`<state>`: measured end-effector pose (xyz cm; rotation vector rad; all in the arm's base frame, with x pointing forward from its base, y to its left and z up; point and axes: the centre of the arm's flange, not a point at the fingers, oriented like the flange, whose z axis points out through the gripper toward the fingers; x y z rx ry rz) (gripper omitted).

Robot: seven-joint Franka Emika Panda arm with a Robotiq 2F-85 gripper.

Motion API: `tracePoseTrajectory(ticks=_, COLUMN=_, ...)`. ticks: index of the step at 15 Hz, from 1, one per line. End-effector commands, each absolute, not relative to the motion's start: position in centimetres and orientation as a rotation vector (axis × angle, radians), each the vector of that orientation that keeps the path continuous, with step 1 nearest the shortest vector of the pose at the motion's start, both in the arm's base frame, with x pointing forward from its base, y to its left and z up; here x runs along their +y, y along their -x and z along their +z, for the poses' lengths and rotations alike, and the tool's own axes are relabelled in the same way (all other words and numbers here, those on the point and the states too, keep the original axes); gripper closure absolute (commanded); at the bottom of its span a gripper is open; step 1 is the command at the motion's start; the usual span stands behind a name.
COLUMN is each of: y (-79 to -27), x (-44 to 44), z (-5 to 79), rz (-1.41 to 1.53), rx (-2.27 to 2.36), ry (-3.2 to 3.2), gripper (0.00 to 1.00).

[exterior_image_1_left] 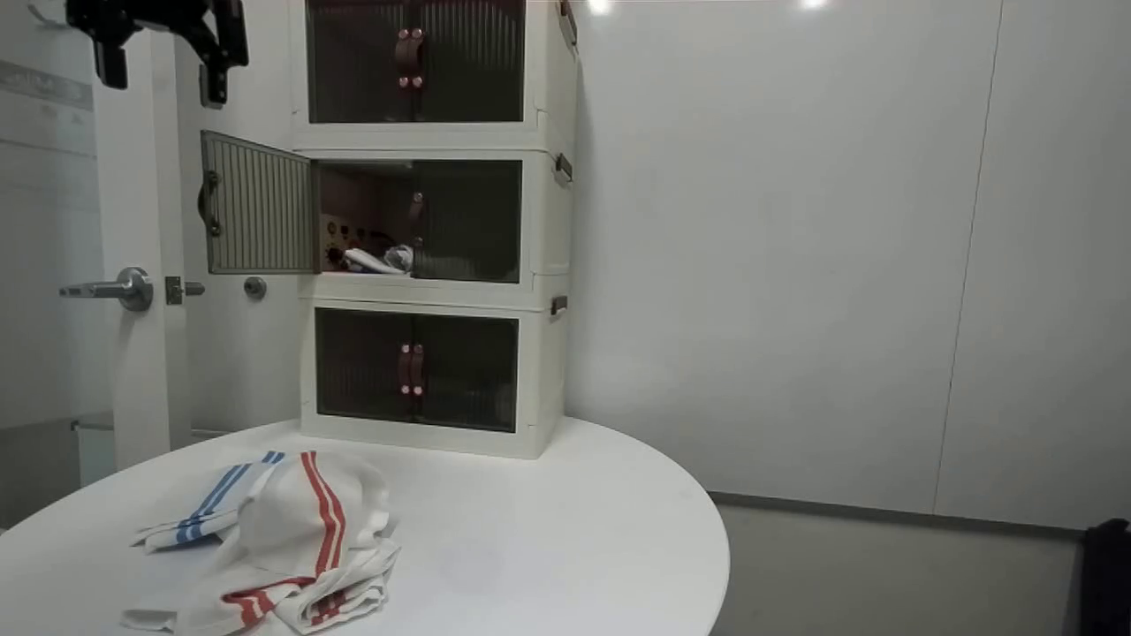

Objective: Remove one towel from the middle compartment of the cabinet

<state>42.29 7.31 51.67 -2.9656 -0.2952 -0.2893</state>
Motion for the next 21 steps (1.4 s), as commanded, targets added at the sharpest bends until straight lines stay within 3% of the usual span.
tracePoseTrajectory(ticks=1, y=-43.4, x=7.7, z=50.5, rz=-0.283, rx=-0.308, ry=2.96, gripper=0.0)
tracePoseTrajectory(ticks=6, y=-47.9, x=10.2, z=47.0, rz=-0.357, rx=-0.434, ry=2.989, gripper=0.0)
tracePoseTrajectory(ticks=21, y=-62.4, x=14.5, z=38.7, rz=-0.945, rx=-1.052, ry=2.996, gripper=0.0)
